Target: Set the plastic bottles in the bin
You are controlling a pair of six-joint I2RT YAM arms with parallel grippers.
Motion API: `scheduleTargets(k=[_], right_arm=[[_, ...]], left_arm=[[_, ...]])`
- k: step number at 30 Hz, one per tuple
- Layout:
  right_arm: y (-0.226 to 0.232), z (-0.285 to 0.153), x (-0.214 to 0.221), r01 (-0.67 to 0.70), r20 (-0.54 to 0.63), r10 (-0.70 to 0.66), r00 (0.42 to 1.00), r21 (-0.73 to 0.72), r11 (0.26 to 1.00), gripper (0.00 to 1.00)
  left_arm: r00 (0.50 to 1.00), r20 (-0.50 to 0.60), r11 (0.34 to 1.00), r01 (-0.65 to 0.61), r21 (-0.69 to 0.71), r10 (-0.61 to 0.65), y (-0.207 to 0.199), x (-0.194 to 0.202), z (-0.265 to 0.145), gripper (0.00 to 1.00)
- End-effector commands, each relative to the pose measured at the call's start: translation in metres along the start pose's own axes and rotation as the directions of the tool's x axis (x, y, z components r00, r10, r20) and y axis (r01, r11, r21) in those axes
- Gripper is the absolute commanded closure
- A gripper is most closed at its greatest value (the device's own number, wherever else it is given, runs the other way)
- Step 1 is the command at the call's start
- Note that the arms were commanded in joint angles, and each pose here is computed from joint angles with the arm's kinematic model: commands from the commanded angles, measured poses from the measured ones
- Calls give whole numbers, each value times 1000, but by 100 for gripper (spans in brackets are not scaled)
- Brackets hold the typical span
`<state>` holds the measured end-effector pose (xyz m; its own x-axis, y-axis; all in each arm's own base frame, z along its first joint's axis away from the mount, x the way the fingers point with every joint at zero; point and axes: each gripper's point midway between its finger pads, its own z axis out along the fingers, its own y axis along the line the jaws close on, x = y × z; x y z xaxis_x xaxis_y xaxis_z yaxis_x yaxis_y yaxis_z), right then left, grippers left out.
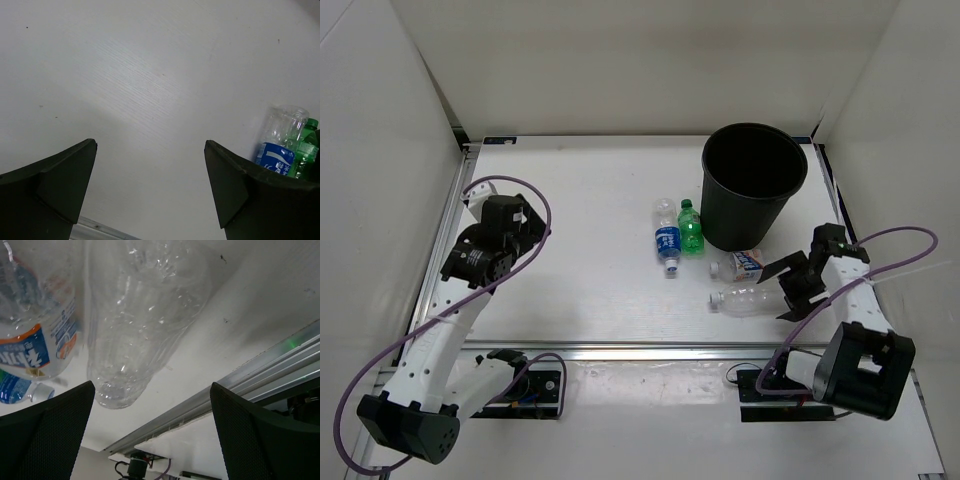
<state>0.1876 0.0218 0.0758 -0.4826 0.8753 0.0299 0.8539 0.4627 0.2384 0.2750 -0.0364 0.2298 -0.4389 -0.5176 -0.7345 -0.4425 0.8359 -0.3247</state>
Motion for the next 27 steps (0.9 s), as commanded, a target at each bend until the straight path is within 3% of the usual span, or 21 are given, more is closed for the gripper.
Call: scheduleTargets(k=[1, 10, 13, 17, 23, 27], right_arm=[[14, 9, -7, -44, 3, 44, 999, -45, 998, 1], [18, 36, -17, -63, -30, 63, 998, -4, 998, 2], [8, 50, -13, -84, -76, 88, 993, 43, 995, 12], [-2, 49, -6, -80, -117, 92, 989, 96, 992, 33], [-4, -25, -2, -53, -2, 53, 999, 55, 997, 47], [17, -120, 0, 7, 165, 13, 986, -123, 992, 49]], left_arm=[[1000, 23, 1000, 8, -29, -8, 8, -2, -3, 0], [998, 22, 998, -54, -44, 55, 14, 0, -2, 0], [997, 15, 996, -68, -49, 69, 14, 1, 0, 0], [997, -2, 995, -79, -62, 79, 14, 4, 5, 0], [997, 40, 991, -54, -121, 59, 20, -4, 9, 0], [998, 49, 987, -41, -158, 49, 24, -5, 14, 0]])
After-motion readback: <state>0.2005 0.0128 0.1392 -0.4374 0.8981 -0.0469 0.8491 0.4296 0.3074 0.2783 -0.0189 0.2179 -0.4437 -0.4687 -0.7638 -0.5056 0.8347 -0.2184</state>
